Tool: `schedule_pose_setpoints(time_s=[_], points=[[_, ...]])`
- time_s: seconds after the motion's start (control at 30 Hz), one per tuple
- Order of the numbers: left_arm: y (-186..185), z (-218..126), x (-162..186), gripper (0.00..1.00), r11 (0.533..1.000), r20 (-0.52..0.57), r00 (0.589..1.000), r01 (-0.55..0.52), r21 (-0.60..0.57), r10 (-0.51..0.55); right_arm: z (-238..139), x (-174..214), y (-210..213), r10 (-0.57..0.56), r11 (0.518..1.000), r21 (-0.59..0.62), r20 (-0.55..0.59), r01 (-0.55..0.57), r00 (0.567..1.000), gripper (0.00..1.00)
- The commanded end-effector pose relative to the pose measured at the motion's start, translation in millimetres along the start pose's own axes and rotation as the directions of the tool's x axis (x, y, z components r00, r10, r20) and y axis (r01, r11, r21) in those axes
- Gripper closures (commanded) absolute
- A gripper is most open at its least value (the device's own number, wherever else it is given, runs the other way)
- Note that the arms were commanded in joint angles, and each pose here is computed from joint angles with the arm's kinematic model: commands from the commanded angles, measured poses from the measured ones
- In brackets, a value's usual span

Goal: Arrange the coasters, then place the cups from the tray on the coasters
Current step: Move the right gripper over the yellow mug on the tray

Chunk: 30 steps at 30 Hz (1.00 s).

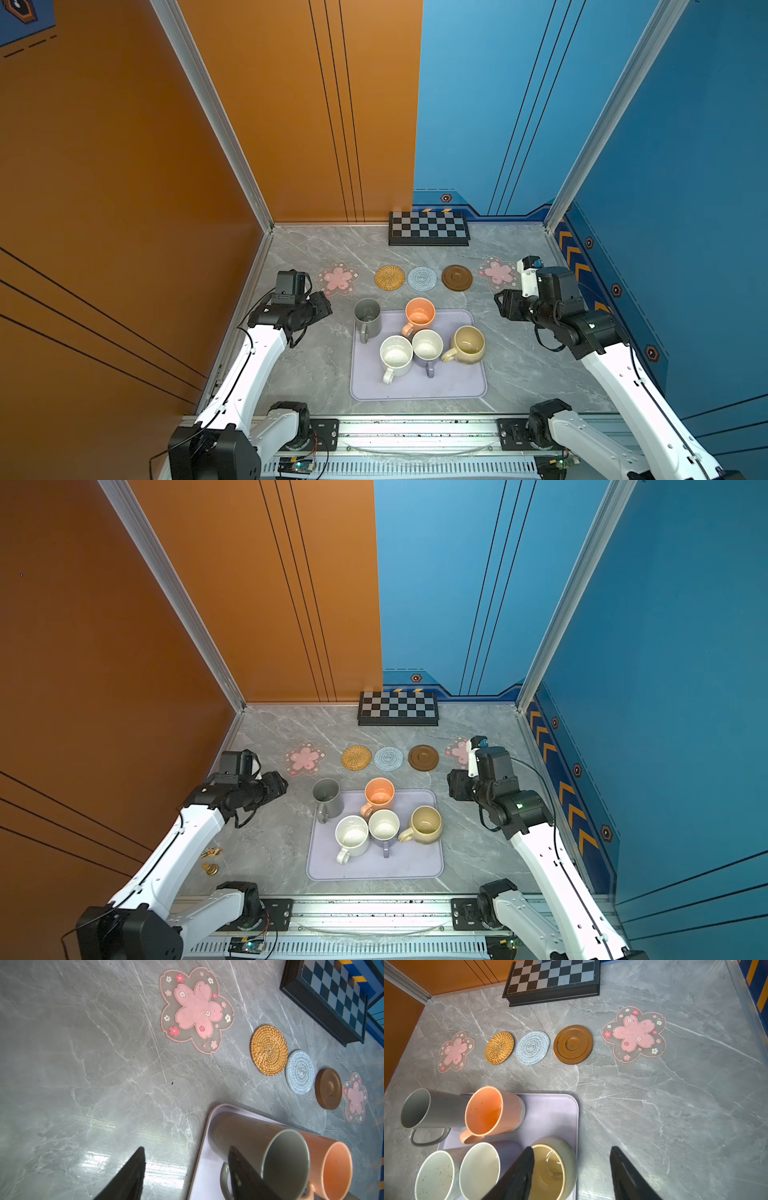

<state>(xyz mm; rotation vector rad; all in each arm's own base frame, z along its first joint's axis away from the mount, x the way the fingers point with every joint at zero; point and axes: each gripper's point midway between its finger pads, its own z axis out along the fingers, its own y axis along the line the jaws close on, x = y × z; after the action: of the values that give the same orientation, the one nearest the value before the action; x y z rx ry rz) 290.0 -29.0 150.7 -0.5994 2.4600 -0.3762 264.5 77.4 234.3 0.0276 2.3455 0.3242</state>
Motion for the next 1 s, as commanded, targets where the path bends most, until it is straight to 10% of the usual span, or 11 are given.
schedule_pose_setpoints(time_s=[0.0,0.97], points=[[-7.2,-4.6,-3.4,0.45,0.997,0.023,0.999,0.041,0.068,-0.042,-3.3,15.5,0.8,0.033,0.999,-0.004,-0.048,-0.033,0.998,0.39],[17.8,-18.1,6.1,0.43,0.999,0.068,0.998,-0.001,-0.032,0.003,-54.7,106.0,15.5,0.111,0.993,0.054,-0.258,-0.1,0.96,0.44]])
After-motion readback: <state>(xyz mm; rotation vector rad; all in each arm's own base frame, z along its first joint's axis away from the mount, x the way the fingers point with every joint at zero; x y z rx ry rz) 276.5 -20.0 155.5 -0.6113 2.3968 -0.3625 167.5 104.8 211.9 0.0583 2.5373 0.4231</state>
